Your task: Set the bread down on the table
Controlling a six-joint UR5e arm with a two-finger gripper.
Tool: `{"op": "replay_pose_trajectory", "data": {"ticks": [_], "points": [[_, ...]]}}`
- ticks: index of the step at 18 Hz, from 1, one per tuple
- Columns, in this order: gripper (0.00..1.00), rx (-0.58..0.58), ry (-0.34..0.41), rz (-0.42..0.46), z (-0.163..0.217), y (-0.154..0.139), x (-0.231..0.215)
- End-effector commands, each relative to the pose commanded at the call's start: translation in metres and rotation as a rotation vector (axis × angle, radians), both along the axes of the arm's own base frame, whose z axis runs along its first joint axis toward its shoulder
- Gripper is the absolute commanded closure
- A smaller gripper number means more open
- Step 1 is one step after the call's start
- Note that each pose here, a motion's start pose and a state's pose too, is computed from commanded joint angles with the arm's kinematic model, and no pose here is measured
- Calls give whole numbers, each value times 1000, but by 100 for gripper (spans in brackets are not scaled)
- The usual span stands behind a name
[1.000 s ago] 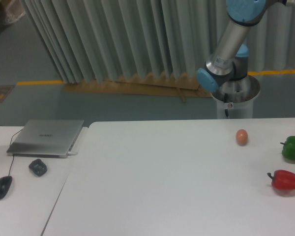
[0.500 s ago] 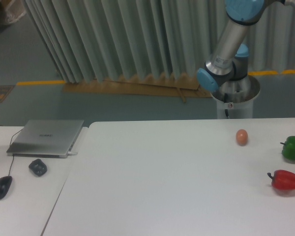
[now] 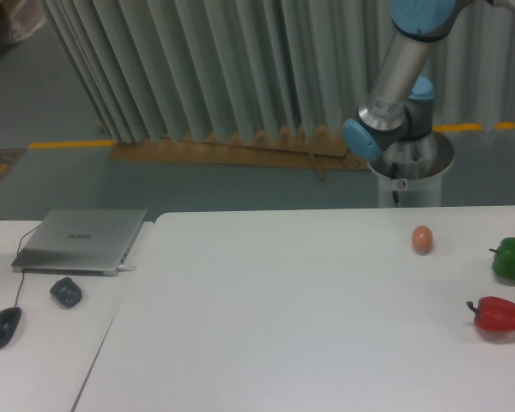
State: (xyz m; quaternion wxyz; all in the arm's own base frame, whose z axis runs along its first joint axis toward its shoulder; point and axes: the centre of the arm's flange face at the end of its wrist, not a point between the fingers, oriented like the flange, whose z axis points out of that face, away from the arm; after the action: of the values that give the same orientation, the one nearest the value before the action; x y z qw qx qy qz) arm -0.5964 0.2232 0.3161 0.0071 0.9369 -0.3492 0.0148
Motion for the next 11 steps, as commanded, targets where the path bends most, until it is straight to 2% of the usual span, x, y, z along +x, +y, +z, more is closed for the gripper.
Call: {"op": "replay_pose_trajectory", "data": {"ticks": [6, 11], "points": [[70, -4, -10, 40, 34, 17, 26], [70, -5, -15, 118, 66, 55, 65]]}}
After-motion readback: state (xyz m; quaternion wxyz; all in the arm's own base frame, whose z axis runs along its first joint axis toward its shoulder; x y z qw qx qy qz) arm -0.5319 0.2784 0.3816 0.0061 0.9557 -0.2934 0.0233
